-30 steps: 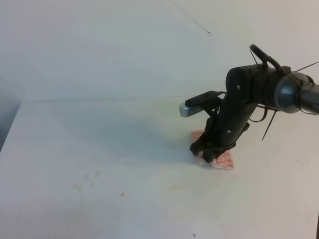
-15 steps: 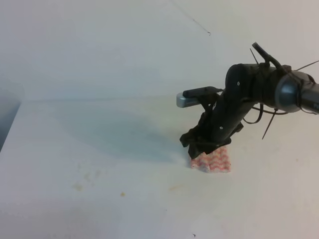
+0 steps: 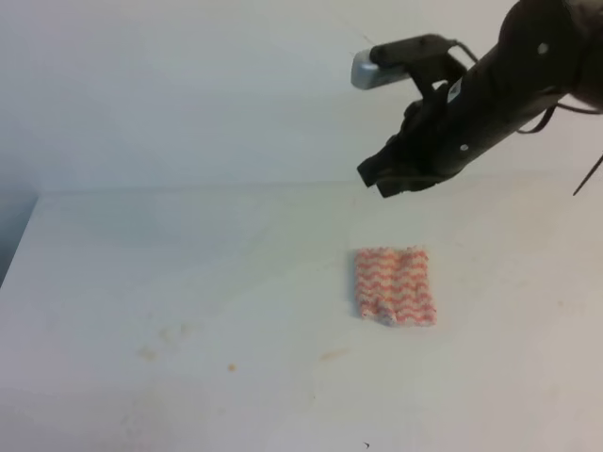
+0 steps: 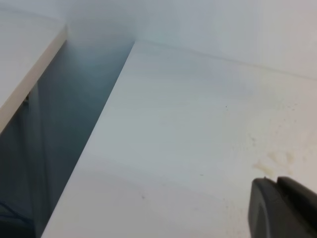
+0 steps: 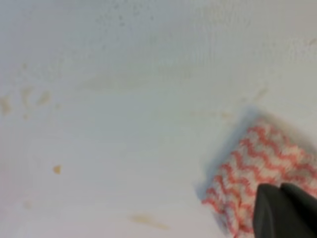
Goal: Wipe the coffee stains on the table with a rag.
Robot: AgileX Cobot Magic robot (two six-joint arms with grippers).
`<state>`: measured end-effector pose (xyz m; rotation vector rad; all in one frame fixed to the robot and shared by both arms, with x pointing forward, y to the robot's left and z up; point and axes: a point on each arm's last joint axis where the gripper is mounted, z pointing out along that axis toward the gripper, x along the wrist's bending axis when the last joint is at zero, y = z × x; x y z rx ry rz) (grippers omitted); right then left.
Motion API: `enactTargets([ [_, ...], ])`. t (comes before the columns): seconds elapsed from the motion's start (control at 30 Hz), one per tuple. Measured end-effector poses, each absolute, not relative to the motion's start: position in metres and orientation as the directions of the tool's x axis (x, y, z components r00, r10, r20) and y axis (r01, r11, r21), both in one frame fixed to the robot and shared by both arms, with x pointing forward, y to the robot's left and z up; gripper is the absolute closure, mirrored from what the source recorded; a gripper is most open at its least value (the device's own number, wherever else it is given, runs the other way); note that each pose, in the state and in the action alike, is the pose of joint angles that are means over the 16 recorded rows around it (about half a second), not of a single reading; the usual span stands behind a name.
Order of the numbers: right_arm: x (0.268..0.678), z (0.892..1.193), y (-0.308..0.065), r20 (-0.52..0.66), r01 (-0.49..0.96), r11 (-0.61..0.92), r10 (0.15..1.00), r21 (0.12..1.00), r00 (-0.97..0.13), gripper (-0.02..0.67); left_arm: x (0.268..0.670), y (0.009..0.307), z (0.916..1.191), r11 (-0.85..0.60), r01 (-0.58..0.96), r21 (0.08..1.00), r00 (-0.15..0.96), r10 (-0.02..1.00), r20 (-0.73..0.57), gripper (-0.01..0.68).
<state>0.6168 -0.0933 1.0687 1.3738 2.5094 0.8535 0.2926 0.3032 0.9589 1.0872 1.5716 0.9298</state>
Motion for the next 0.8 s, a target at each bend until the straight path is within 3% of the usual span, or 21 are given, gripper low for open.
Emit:
enactTargets([
  [0.2, 0.586, 1.126, -0.109, 0.117, 0.675, 0.386, 0.812, 0.628, -0.572, 0.650, 0.293, 0.303, 0.959, 0.308, 0.206, 0.929, -0.127, 0.949, -0.287, 0.674],
  [0.4, 0.544, 1.162, -0.133, 0.099, 0.658, 0.349, 0.834, 0.668, -0.543, 0.651, 0.293, 0.303, 0.959, 0.308, 0.206, 0.929, -0.127, 0.949, -0.287, 0.674],
  [0.57, 0.504, 1.169, -0.160, 0.076, 0.654, 0.292, 0.878, 0.698, -0.473, 0.651, 0.293, 0.303, 0.959, 0.308, 0.206, 0.929, -0.127, 0.949, -0.287, 0.674],
  [0.8, 0.442, 1.153, -0.206, 0.026, 0.599, 0.193, 0.941, 0.777, -0.336, 0.651, 0.293, 0.303, 0.959, 0.308, 0.206, 0.929, -0.127, 0.949, -0.287, 0.674],
])
